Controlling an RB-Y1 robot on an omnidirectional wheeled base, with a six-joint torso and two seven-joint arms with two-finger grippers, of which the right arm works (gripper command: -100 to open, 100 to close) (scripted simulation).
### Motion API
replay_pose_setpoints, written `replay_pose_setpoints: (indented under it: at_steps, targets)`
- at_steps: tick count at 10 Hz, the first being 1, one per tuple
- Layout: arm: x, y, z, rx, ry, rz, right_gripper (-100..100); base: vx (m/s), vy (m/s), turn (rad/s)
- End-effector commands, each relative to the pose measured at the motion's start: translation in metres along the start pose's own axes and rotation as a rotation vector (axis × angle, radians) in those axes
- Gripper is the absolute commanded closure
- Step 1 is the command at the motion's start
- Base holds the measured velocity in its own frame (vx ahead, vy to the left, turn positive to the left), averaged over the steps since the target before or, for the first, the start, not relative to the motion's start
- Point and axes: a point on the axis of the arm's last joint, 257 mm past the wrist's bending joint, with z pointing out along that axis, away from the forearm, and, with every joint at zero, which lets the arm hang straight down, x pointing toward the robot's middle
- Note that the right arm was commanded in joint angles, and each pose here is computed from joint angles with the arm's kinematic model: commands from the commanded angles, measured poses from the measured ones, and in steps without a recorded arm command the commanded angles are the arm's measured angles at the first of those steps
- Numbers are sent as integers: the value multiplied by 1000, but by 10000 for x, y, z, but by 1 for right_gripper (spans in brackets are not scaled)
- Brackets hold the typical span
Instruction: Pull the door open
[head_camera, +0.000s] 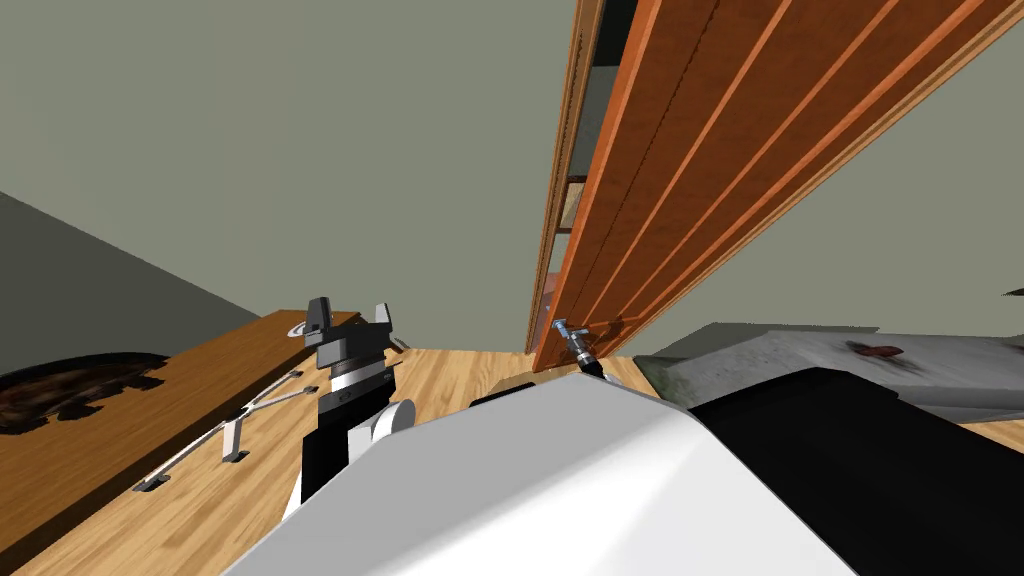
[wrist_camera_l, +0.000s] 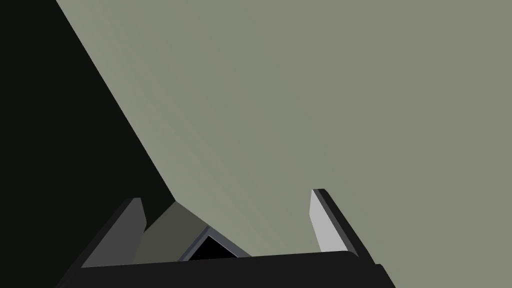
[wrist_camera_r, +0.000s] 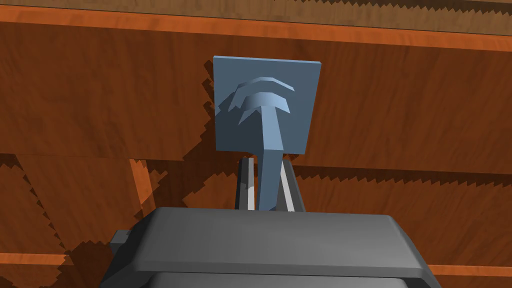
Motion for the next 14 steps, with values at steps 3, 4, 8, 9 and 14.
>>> replay_pose_setpoints:
  at_steps: [3, 4, 8, 9, 14]
  targets:
    - [-59, 5, -195, -4, 25, -3, 100, -167, -56, 147]
    - [-69, 7, -232, -4, 30, -4, 100, -142, -35, 59]
    - [-124, 20, -456, -6, 62, -4, 100, -147, -39, 107]
    - [-142, 26, -546, -6, 75, -4, 100, -171, -53, 158]
    - [-164, 18, -727, -5, 96, -3, 100, -199, -71, 174]
